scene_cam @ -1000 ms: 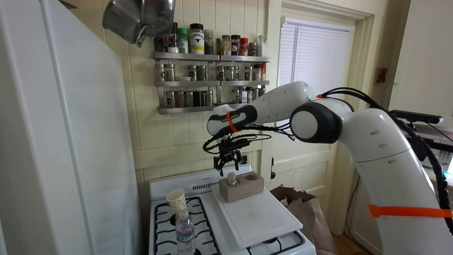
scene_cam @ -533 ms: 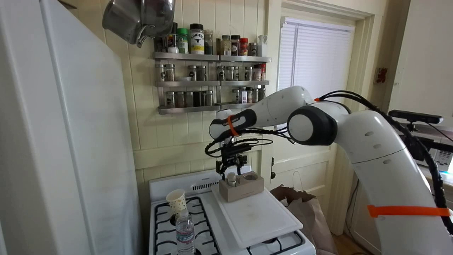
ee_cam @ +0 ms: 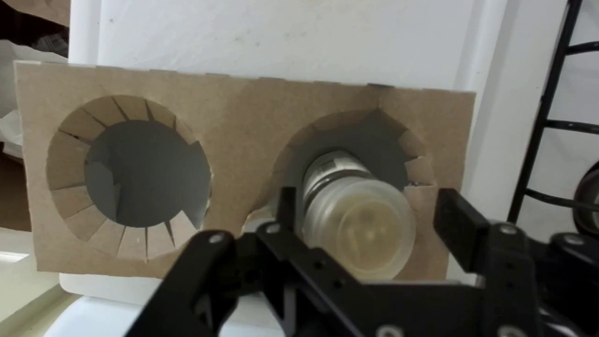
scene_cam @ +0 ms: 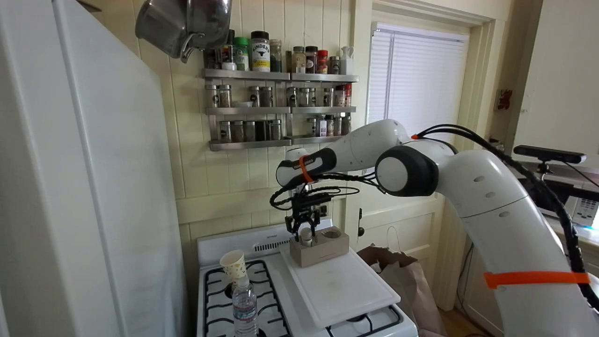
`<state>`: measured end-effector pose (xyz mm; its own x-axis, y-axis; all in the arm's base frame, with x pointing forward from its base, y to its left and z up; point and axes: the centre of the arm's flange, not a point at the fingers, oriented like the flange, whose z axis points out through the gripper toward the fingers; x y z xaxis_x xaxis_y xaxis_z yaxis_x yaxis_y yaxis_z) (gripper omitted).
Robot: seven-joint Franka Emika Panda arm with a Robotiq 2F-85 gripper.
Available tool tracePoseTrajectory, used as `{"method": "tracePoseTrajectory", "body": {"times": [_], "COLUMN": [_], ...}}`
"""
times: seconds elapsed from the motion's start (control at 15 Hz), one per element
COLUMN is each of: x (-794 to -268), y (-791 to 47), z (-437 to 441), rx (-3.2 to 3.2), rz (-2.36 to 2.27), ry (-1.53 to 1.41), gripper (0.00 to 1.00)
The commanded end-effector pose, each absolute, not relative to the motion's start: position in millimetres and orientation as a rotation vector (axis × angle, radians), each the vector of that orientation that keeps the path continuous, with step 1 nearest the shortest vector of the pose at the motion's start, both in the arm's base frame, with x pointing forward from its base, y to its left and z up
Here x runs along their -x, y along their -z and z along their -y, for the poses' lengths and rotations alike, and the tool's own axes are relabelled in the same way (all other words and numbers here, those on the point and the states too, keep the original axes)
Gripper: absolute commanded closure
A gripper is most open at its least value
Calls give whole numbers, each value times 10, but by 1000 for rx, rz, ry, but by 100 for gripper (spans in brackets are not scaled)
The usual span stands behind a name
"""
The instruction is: Pick up the bottle from the box and put it on the table
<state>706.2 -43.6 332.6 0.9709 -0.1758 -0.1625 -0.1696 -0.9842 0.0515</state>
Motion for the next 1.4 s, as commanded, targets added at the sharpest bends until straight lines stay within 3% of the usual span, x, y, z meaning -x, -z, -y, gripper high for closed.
{"method": "tracePoseTrajectory", "body": {"times": [0.0,0.07,0.2,0.27,0.33,0.4,1.33], "x": [-7235,-7242,-7254,-7261,-7254,-7246,-6555], "y": [-3299,-3294,-3297,-3292,-3302,-3313,-3943], "z": [476,483,497,495,497,499,355], "rx": [-3106,-3104,-3101,-3097,-3094,-3092,-3065], "rz": [294,297,300,302,303,301,345], "ry": [302,307,310,309,305,302,184], "gripper": [44,48,45,51,70,73,74]}}
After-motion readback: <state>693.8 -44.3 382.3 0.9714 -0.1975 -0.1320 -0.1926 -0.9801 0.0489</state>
